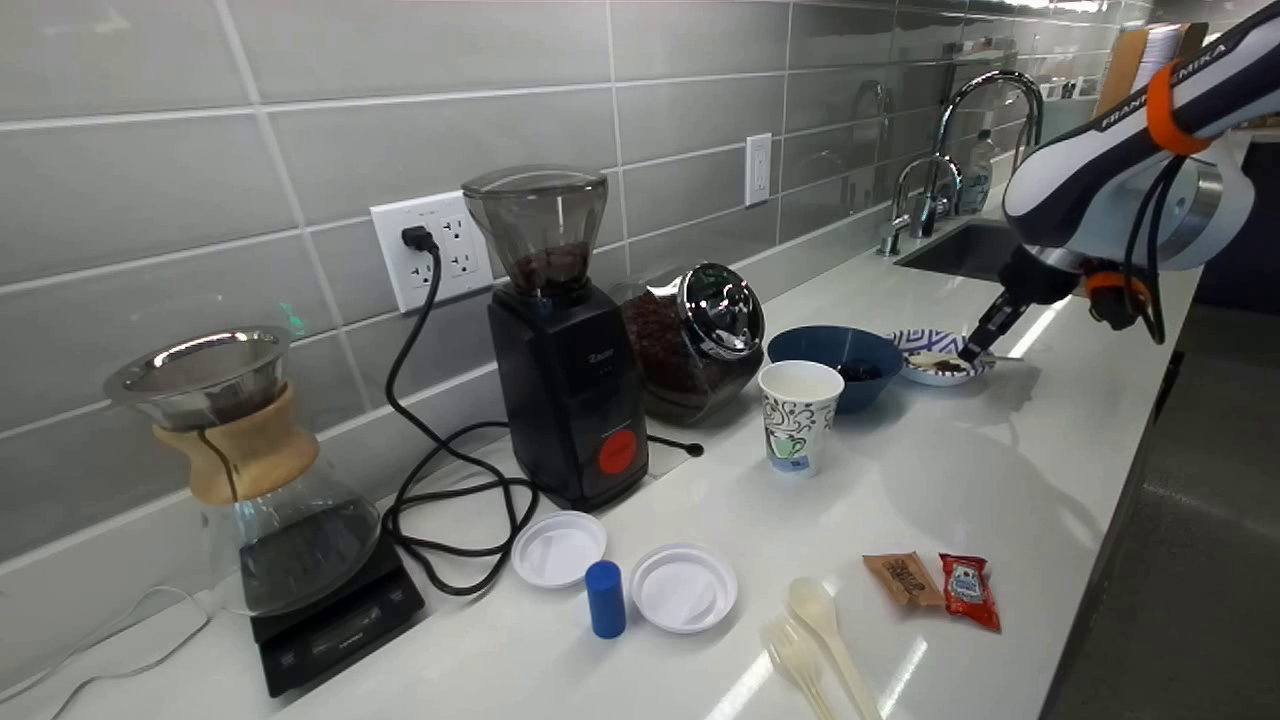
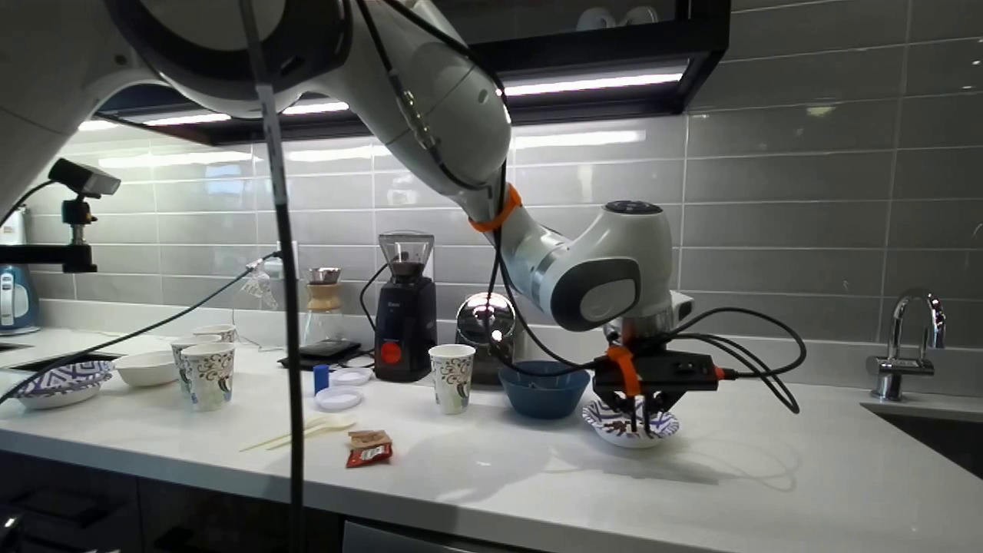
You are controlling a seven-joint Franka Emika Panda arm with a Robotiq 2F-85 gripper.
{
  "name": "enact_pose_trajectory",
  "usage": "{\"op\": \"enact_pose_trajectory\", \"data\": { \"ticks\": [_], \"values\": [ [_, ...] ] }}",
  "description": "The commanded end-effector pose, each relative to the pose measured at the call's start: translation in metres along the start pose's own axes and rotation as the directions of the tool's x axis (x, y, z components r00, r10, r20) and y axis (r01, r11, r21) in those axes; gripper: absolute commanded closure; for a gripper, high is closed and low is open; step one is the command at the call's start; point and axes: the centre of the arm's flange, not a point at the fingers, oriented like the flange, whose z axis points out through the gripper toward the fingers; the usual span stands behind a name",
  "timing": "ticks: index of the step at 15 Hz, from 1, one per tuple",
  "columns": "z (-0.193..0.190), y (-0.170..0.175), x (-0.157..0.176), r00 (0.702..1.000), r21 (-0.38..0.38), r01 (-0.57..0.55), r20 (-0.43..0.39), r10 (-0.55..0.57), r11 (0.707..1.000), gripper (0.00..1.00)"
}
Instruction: Use a spoon to move some contents from the dish to the cup
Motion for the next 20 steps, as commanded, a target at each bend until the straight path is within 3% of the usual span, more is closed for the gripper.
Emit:
{"op": "enact_pose_trajectory", "data": {
  "ticks": [1,4,11,20],
  "values": [
    [-0.006,0.003,0.006,1.0,0.011,0.018,-0.023,-0.017,1.0,1.0],
    [-0.023,-0.004,0.014,0.999,0.033,0.038,0.009,-0.038,0.999,0.97],
    [-0.047,0.006,0.023,0.983,0.078,0.06,0.17,-0.073,0.995,0.97],
    [-0.047,0.03,0.056,0.914,0.156,0.119,0.368,-0.17,0.981,0.97]
  ]
}}
